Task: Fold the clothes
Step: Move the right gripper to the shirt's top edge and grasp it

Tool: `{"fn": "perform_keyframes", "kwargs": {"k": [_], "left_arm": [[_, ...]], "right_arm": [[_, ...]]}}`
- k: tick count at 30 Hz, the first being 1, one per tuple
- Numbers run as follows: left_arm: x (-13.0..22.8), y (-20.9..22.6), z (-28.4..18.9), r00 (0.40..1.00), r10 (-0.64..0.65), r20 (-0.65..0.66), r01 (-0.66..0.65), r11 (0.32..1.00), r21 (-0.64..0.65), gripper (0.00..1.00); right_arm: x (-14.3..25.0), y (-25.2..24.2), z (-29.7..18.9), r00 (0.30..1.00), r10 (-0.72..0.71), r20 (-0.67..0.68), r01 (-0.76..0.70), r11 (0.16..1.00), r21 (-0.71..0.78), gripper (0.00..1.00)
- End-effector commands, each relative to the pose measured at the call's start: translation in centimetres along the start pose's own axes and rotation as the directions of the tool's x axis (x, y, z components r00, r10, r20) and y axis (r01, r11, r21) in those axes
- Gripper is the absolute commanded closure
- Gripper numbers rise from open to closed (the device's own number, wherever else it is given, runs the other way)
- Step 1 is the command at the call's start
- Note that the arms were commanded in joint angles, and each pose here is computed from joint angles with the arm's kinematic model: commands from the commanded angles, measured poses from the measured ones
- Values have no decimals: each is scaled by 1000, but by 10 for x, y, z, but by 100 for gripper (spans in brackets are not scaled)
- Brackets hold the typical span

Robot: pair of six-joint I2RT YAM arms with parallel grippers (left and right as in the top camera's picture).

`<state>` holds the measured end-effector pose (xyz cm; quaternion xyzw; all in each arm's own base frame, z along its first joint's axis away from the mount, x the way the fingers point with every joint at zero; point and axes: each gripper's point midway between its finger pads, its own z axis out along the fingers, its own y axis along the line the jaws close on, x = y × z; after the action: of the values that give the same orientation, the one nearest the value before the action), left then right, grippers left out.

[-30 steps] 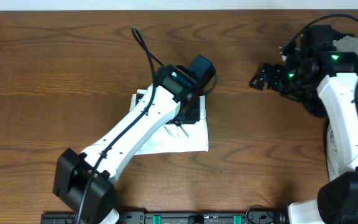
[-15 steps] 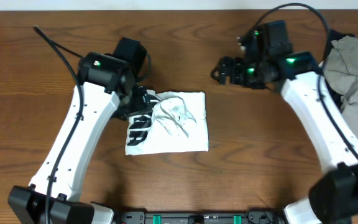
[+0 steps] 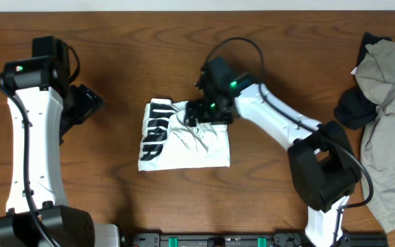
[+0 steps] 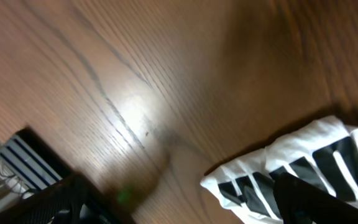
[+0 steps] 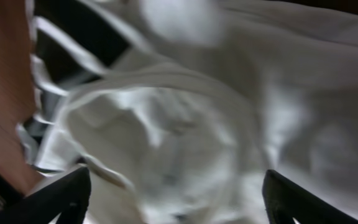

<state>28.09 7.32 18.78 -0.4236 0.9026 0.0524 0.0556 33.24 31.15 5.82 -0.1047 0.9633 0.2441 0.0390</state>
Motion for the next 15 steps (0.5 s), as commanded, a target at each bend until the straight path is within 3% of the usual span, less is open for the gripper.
{"fn": "perform_keyframes", "kwargs": {"k": [1, 8, 11, 13, 15], "left_arm": [[17, -3, 18, 996, 53, -77, -52, 998, 20, 2], [39, 5, 65, 987, 59, -148, -63, 998, -23, 2], [53, -1, 80, 973, 114, -203, -109, 993, 34, 2], [62, -11, 85, 959, 160, -235, -139, 985, 103, 2], [66, -15, 88, 951, 191, -243, -161, 977, 139, 2]], "right_arm": [[-18, 16, -8, 997, -6, 81, 4, 1000, 24, 18], [-23, 19, -11, 993, -13, 116, 6, 998, 62, 44], [-25, 16, -11, 992, -8, 129, -3, 997, 83, 55], [-25, 15, -11, 991, -7, 130, -4, 996, 84, 59], [-24, 13, -11, 992, -5, 127, -7, 995, 98, 53]]}}
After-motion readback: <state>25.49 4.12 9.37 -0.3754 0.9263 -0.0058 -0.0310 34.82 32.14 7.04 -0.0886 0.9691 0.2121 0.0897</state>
